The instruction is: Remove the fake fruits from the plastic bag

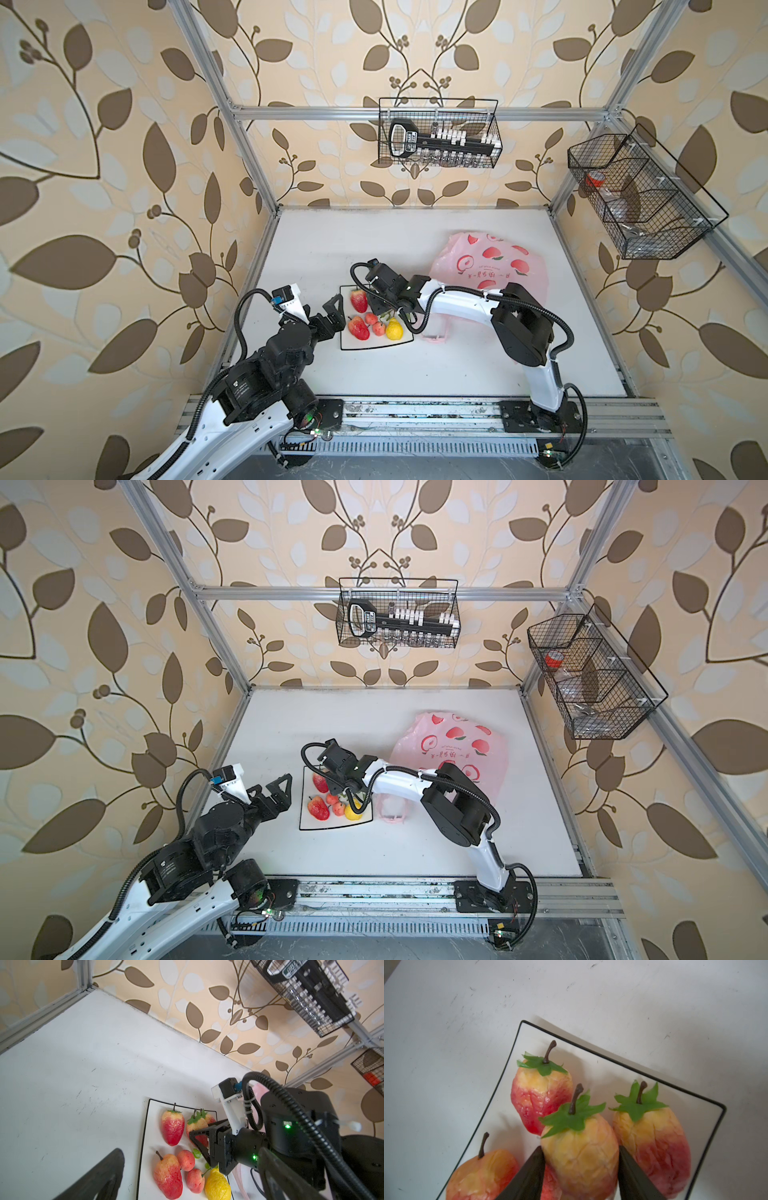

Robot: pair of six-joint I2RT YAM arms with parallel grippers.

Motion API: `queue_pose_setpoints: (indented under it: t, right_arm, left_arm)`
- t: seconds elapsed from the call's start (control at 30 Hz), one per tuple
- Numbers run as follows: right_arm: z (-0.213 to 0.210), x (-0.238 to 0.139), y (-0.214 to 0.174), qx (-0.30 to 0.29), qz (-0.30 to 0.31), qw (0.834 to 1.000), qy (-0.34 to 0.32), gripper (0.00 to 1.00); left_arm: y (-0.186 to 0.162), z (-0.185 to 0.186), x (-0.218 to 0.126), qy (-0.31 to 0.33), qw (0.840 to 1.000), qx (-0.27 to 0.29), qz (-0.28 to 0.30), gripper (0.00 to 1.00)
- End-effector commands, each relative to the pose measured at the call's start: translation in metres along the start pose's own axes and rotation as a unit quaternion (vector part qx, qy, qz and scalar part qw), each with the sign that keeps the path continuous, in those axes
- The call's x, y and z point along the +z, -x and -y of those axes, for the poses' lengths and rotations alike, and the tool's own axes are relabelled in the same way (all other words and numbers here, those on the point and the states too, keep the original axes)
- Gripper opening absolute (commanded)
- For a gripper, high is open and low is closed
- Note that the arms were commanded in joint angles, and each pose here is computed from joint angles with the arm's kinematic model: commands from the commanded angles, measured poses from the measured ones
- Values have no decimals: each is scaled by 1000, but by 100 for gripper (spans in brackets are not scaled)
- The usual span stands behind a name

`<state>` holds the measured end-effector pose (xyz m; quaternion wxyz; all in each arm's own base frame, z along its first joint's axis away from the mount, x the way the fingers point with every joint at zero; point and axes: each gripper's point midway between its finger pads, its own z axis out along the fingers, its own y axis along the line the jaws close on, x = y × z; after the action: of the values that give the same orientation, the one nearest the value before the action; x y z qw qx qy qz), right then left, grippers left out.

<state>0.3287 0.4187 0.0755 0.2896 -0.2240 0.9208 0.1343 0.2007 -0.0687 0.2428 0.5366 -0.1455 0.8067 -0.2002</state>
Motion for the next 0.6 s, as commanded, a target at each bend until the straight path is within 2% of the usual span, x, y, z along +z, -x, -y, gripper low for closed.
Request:
queue_pose_setpoints:
  t: [0.0,0.27,0.4,0.57]
  right_arm:
    - [-1,-13,15,4,17,1000,-4,59]
    - [-6,-92,53,23,98,994,43,66]
    - [12,-140,58,41,143,988,47,66]
    - [51,-194,34,72,192,978,32,66]
  left_arm:
    - [15,28,-2,-46,998,38,0,99]
    - [20,70,-4,-125,986,113,-15,99]
    - [12,93,-2,-171,973,147,-37,99]
    - [-15,130,2,-260,943,189,-90,99]
